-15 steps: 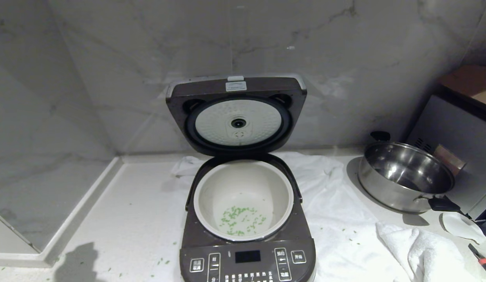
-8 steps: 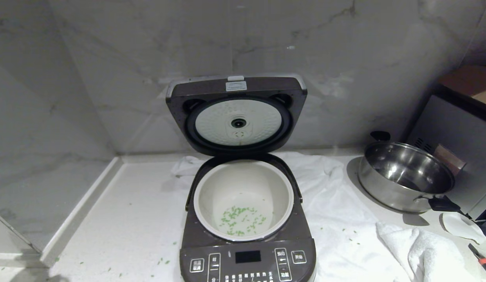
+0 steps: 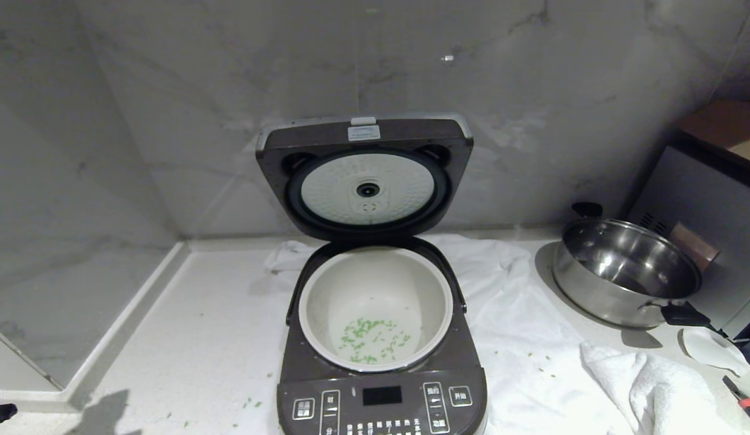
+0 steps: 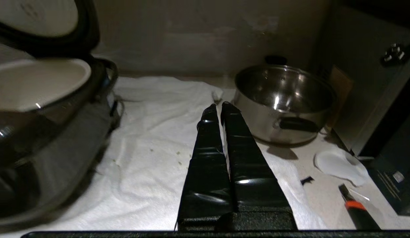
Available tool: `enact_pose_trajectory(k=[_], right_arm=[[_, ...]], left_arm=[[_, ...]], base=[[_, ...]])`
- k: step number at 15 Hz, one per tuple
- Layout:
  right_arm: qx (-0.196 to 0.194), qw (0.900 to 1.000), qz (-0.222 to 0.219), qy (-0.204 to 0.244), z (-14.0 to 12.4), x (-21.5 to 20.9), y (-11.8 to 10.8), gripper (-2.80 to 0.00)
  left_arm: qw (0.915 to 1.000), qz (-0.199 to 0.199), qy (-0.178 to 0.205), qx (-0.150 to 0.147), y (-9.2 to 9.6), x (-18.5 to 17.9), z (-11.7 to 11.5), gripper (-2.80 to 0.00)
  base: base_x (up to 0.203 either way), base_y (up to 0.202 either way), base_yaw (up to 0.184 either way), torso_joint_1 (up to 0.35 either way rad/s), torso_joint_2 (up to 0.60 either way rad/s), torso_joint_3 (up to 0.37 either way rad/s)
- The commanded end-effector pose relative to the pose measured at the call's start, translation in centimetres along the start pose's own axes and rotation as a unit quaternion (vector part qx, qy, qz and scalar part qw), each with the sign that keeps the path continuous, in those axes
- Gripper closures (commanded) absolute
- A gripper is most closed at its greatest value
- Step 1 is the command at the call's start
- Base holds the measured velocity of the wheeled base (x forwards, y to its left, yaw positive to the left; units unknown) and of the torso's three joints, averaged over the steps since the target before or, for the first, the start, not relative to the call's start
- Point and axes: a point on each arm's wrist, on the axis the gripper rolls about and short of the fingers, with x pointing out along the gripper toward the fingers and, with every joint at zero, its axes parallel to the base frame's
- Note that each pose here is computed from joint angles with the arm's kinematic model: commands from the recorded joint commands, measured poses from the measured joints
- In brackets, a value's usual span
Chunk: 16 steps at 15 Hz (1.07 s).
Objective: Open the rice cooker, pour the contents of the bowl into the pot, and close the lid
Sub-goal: Pour the water from the bowl into the rice cooker
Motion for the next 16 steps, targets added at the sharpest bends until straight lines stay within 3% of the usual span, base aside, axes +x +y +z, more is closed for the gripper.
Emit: enact_pose_trajectory(k=[1,4,7,10,12,16], right_arm=[[0.029,0.998,0.021,0.053,5.3,3.8,-0.3,0.0],[0.061,0.989,0.07,0.117,9.9,11.0,-0.6,0.0],[0.087,0.973,0.113,0.18,11.3,19.4,-0.8,0.0],[0.1,0.962,0.162,0.195,12.2,25.9,-0.3,0.0],[0.1,0.954,0.201,0.2,12.4,27.9,1.4,0.0],[0.097,0.939,0.248,0.218,12.7,27.0,6.5,0.0]], left_arm=[[0.9979,-0.021,-0.048,0.038,-2.1,-1.9,-0.2,0.0],[0.9982,-0.017,-0.048,0.034,-1.9,-1.9,0.0,0.0],[0.9978,-0.007,-0.057,0.032,-2.0,-2.3,-0.1,0.0],[0.9979,-0.005,-0.057,0.032,-2.1,-2.4,-0.4,0.0],[0.9983,-0.008,-0.05,0.029,-2.1,-2.3,-0.6,0.0],[0.9987,-0.009,-0.044,0.026,-2.1,-2.3,-0.7,0.0]], base=[[0.0,0.0,0.0,0.0,0.0,0.0],[0.0,0.0,0.0,0.0,0.0,0.0],[0.0,0.0,0.0,0.0,0.0,0.0],[0.0,0.0,0.0,0.0,0.0,0.0],[0.0,0.0,0.0,0.0,0.0,0.0],[0.0,0.0,0.0,0.0,0.0,0.0]])
